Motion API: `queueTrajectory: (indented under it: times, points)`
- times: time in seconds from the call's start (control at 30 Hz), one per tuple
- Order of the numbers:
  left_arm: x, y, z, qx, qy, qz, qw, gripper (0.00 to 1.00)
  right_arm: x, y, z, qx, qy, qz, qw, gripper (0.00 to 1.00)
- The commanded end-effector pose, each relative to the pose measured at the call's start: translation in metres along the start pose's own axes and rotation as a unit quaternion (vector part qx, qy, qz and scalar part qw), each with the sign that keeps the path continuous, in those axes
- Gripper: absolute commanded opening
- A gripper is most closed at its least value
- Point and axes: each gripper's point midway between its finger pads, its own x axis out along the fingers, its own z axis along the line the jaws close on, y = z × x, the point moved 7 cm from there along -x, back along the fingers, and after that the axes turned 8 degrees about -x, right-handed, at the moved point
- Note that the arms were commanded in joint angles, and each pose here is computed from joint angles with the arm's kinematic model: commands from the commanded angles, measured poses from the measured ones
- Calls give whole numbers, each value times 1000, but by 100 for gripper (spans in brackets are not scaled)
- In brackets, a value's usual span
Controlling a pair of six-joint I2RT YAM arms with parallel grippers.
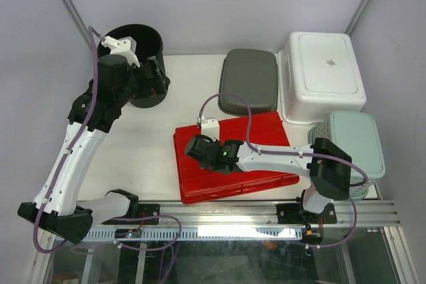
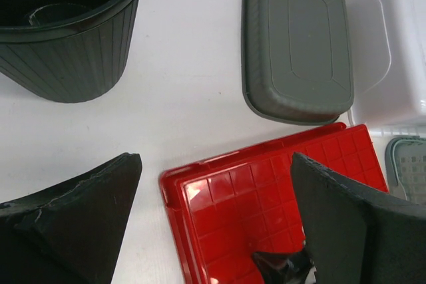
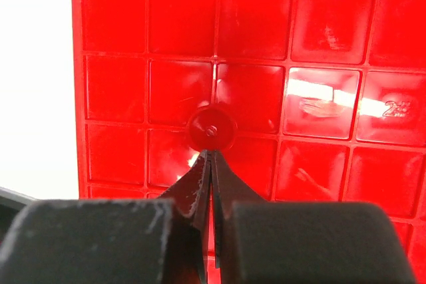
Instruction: Turn the large container upside down
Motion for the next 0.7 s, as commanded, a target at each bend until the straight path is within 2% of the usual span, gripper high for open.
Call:
queueTrajectory:
  times: [0.0, 0.17, 0.27, 0.33, 0.43, 0.53, 0.67]
  points:
    - [-7, -20, -9, -17, 11, -32, 999, 99, 24, -33, 3, 113, -5, -24, 993, 0]
    - [0, -22, -12, -20, 9, -21, 1000, 99, 7, -66, 14, 143, -41, -59, 987, 0]
    - [7, -33, -16, -16, -2, -25, 1000, 99, -10, -77, 10, 145, -53, -78, 985, 7]
    - [14, -44, -20, -12, -13, -28, 999, 99, -23, -79, -1, 146, -52, -93, 983, 17]
    - [25, -62, -24, -1, -37, -34, 999, 99, -41, -73, -25, 145, -38, -113, 982, 40]
    - [46, -82, -24, 21, -86, -49, 995, 99, -60, -62, -57, 149, -8, -134, 980, 56]
    - [86, -98, -18, 52, -158, -59, 984, 99, -84, -51, -90, 167, 12, -157, 973, 67]
